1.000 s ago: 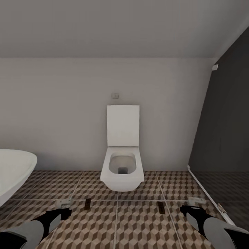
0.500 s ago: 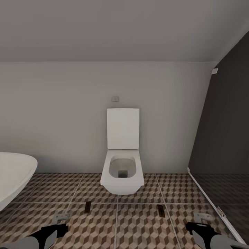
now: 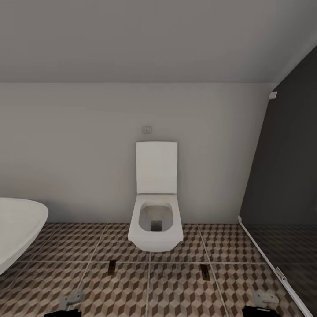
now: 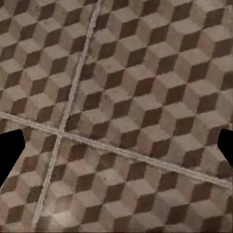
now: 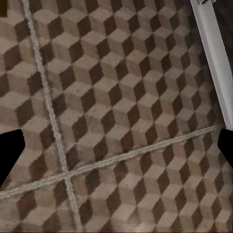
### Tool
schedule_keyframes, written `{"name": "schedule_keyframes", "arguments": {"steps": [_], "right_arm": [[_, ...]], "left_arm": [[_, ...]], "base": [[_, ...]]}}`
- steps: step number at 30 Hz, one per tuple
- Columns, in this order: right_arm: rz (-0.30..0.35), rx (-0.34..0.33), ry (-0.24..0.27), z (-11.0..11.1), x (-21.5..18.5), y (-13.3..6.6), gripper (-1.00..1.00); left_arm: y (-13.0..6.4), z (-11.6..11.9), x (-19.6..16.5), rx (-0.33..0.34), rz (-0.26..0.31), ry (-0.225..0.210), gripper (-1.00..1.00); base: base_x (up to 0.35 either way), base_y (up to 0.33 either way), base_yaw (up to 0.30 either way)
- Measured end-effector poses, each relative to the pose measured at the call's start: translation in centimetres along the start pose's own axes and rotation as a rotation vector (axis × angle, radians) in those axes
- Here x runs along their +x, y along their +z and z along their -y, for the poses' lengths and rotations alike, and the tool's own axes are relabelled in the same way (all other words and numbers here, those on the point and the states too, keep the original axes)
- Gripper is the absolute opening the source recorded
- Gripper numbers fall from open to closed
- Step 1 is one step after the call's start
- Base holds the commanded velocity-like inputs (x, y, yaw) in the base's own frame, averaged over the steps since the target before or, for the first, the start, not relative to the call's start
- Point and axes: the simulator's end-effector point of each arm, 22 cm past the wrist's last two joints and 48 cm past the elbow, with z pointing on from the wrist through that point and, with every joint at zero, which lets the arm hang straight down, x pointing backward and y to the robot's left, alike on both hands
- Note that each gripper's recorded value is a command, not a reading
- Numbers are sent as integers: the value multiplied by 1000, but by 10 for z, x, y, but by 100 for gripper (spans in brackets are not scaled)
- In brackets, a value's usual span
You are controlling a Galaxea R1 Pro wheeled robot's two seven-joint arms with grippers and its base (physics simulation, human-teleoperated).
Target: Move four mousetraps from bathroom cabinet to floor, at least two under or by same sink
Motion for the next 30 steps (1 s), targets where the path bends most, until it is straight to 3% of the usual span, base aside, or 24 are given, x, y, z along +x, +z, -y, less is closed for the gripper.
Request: {"name": "schedule_keyframes", "arguments": {"steps": [8, 13, 30], "right_arm": [[-58, 4, -23, 8, 37, -13, 100], [-76, 6, -31, 13, 51, -21, 100], [-137, 14, -67, 33, 103, -55, 100]], "left_arm": [[-12, -7, 31, -6, -53, -24, 100], [-21, -10, 39, -9, -58, -27, 100], [-53, -21, 79, -21, -94, -13, 100]], "base": [[0, 0, 0], [0, 0, 0], [0, 0, 0]]}}
